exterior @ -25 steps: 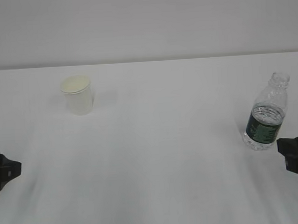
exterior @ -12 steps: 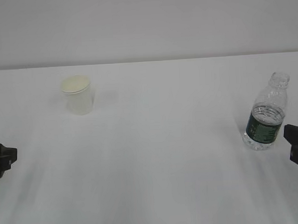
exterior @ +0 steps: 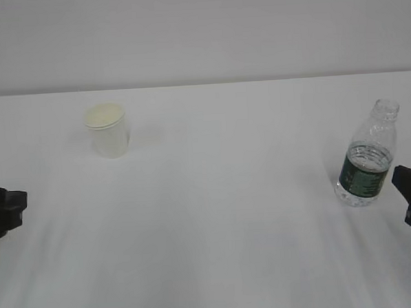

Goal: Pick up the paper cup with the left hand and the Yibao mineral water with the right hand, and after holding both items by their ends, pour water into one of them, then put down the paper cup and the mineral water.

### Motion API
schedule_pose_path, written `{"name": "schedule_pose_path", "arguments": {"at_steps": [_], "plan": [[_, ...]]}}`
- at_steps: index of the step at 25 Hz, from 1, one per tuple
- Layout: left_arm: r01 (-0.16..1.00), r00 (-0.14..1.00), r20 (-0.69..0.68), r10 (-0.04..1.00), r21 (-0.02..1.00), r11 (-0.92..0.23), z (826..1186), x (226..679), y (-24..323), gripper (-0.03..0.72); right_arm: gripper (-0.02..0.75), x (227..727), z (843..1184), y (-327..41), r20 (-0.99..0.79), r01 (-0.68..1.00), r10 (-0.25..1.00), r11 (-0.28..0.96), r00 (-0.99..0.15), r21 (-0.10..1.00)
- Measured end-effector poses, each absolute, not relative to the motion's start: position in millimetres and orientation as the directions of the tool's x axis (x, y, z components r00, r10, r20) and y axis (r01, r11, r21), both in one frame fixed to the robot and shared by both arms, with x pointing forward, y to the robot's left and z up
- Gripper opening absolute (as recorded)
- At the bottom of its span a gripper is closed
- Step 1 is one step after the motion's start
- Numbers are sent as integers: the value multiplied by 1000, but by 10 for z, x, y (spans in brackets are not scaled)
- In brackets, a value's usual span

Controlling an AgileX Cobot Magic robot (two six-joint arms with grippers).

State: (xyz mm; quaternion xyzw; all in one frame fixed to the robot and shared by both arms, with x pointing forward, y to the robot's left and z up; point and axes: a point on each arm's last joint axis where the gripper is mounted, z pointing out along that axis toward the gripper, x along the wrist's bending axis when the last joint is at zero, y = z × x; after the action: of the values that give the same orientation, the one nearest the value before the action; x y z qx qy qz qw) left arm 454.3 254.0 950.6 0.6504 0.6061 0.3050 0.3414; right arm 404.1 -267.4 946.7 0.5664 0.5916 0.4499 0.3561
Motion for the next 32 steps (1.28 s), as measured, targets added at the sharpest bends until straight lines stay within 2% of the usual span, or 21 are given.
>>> {"name": "schedule_pose_path", "arguments": {"at_steps": [3, 7, 11, 18, 23, 32], "plan": [[549, 103, 3, 995, 834, -59, 9463, 4475, 2482, 450, 446, 4041, 9469, -2670, 84, 348, 990, -40, -112, 937], [499, 84, -25, 996, 866, -20, 9365, 4331, 2507, 450, 447, 4040, 9474, -2655, 86, 343, 988, -37, -128, 939], [435, 131, -49, 990, 901, -13, 9323, 4222, 2509, 450, 447, 4040, 9476, -2651, 85, 341, 987, -35, -133, 940], [444, 185, -30, 982, 894, -56, 9201, 4235, 2462, 449, 446, 4040, 9478, -2644, 82, 338, 986, -30, -143, 941], [442, 179, -16, 984, 895, -66, 9114, 4275, 2458, 449, 446, 4039, 9478, -2643, 83, 338, 986, -30, -144, 940], [356, 119, 20, 993, 932, -61, 9130, 4354, 2539, 445, 446, 4057, 9486, -2651, 38, 312, 988, 10, -148, 950]]}}
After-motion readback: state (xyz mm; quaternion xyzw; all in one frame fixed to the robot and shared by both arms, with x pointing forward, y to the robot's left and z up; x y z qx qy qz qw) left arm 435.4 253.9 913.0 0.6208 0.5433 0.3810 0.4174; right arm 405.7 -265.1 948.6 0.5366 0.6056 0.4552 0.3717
